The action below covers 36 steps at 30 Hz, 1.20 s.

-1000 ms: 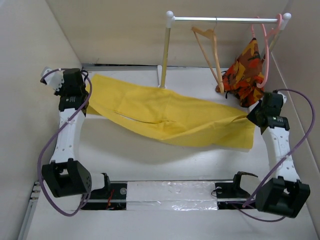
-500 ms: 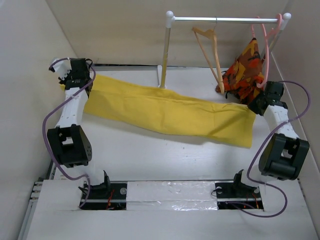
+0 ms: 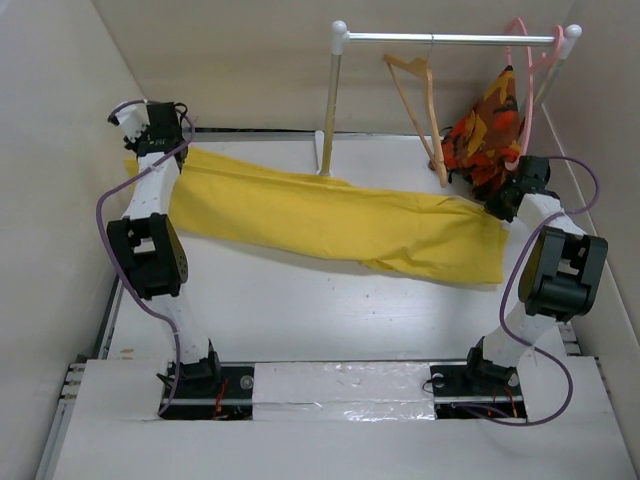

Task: Place the trousers on the hanger
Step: Fold the trousers at the center of the board.

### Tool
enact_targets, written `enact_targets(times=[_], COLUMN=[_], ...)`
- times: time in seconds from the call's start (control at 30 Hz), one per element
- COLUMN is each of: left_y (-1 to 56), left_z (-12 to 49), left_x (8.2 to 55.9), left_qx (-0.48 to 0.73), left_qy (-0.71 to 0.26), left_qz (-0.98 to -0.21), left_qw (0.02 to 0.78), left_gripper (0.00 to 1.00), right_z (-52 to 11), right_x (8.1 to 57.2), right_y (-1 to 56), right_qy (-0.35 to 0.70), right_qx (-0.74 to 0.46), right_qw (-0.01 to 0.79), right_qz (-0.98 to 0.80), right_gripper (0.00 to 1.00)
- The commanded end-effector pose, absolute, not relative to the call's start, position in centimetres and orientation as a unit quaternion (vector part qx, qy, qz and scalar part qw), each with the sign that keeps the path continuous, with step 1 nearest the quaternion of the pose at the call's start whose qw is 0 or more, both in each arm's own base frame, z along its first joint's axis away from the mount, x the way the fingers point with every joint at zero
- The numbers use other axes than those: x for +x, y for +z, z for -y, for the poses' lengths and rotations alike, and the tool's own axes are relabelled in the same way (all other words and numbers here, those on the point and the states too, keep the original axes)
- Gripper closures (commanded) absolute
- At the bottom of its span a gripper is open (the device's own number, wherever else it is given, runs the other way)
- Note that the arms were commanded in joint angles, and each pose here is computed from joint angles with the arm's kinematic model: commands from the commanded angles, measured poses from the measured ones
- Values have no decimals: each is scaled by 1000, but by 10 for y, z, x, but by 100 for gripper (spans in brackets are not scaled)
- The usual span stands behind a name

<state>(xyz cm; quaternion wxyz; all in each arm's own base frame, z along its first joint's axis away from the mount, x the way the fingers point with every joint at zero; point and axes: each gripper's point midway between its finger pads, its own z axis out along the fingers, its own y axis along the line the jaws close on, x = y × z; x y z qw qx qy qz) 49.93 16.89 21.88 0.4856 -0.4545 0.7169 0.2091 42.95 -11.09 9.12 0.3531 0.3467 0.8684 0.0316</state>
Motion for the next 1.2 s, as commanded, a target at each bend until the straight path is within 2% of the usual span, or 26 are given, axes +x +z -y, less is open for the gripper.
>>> enact_targets(times=[0.0, 0.47, 0.5, 0.57, 0.63, 0.67, 0.7, 0.73, 0.77, 0.87, 0.9, 1.0, 1.07, 1.1, 1.17], left_y=[269, 253, 249, 245, 236, 234, 227, 224, 221, 221, 222, 217, 210, 217, 179], left_z=[-191, -163, -164, -164, -158, -155, -151, -150, -147, -144, -142, -134, -131, -135, -130], left_x=[516, 600, 608, 615, 623, 628, 630, 630, 627, 619, 609, 582, 568, 557, 538], left_qx=[-458, -399, -398, -376, -365, -355, -345, -345, -342, -349, -351, -367, -371, -380, -395], left_qy=[226, 240, 240, 247, 248, 238, 231, 228, 223, 213, 208, 185, 164, 156, 124], left_qz=[-667, -676, -673, -682, -688, -696, -708, -710, -715, -718, -722, -729, -734, -730, -756], left_qw=[542, 571, 575, 577, 575, 578, 572, 571, 568, 564, 559, 547, 544, 546, 507], left_gripper=[100, 99, 96, 83, 74, 50, 45, 43, 37, 35, 35, 40, 43, 43, 43], right_z=[134, 145, 146, 142, 141, 140, 140, 137, 135, 131, 125, 118, 110, 103, 93], right_x=[466, 467, 469, 470, 469, 468, 469, 467, 468, 462, 461, 445, 441, 427, 419], right_y=[124, 80, 80, 75, 69, 68, 70, 69, 78, 87, 92, 103, 124, 110, 113], right_qy=[3, -6, -7, -7, -6, -5, -3, 3, 10, 30, 45, 63, 85, 91, 113], right_qx=[344, 352, 353, 350, 351, 350, 349, 349, 346, 349, 344, 346, 340, 343, 344], right_qw=[430, 400, 400, 395, 391, 391, 394, 392, 403, 417, 422, 443, 474, 463, 474], right_qz=[-835, -846, -846, -849, -851, -851, -850, -851, -847, -839, -837, -825, -808, -812, -803], right_gripper=[100, 100, 100, 100, 97, 94, 85, 76, 58, 32, 20, 9, 9, 9, 9])
